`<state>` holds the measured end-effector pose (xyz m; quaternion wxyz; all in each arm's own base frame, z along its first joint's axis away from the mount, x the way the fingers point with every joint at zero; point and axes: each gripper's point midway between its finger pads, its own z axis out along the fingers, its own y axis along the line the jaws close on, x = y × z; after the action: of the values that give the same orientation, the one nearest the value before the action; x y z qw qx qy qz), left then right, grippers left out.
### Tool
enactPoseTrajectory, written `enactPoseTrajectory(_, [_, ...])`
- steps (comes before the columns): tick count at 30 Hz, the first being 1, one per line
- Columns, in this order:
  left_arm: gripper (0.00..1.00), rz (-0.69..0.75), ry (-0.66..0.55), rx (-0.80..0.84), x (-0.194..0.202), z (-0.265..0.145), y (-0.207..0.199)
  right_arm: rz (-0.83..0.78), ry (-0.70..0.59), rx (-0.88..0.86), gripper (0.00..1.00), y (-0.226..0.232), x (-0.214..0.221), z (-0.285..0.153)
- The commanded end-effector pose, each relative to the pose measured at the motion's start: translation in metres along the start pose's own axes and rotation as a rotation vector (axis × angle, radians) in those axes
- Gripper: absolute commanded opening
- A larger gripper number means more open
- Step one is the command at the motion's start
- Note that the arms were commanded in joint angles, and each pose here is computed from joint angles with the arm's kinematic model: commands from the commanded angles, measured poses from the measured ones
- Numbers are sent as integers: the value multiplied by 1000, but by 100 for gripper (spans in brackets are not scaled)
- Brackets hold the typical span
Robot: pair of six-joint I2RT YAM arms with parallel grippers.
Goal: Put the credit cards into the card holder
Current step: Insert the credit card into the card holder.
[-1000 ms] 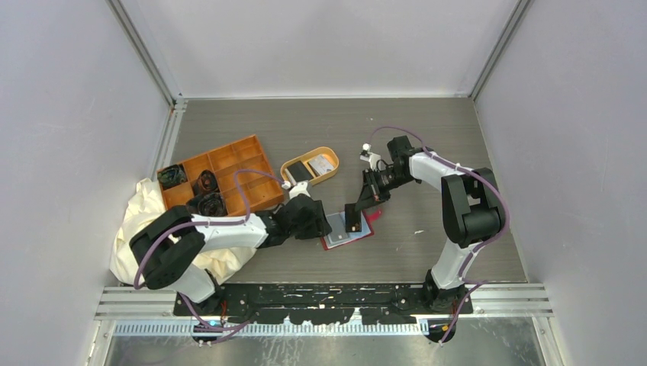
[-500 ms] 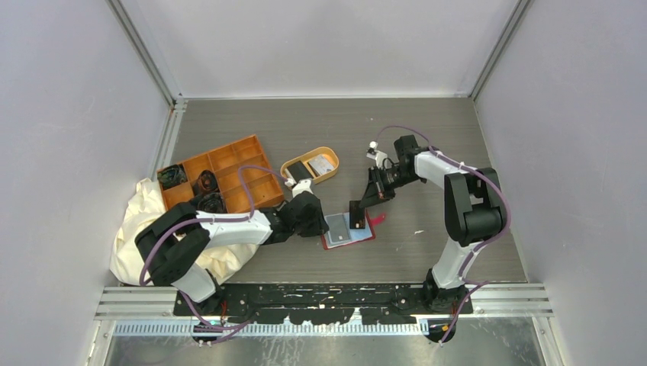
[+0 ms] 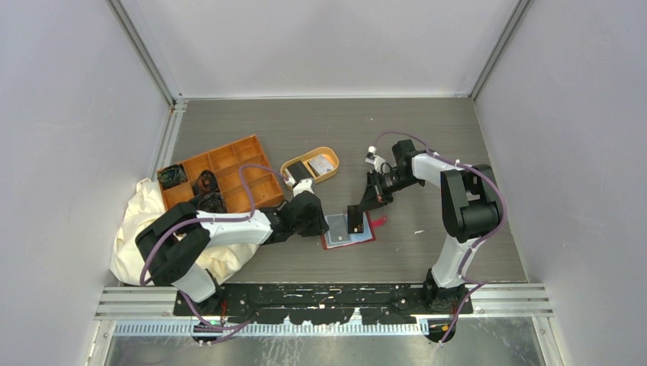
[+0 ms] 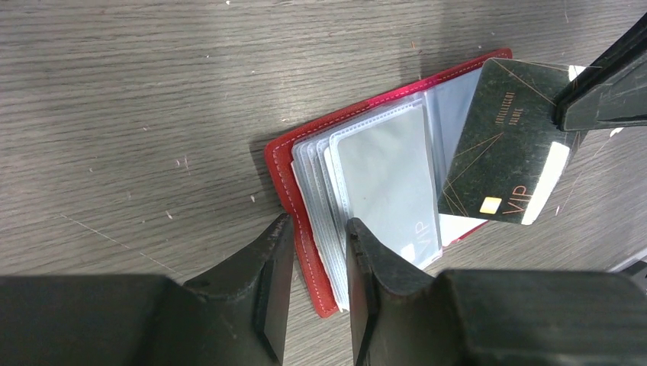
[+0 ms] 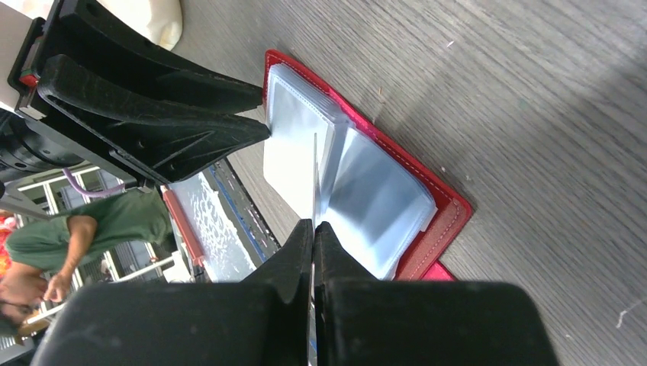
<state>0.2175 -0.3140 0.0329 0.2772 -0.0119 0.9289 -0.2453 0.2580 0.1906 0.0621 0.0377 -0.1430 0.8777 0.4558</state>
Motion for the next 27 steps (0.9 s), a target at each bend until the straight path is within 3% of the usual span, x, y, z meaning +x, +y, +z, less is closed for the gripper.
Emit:
enactPoseTrajectory(1, [30,42,43,-39,11,3,9,-9,-11,-60,1,12,-4,1])
enactPoseTrajectory(27, [29,36,42,-2,11,0,4,-105,-12,-97,1,29,-2,-11])
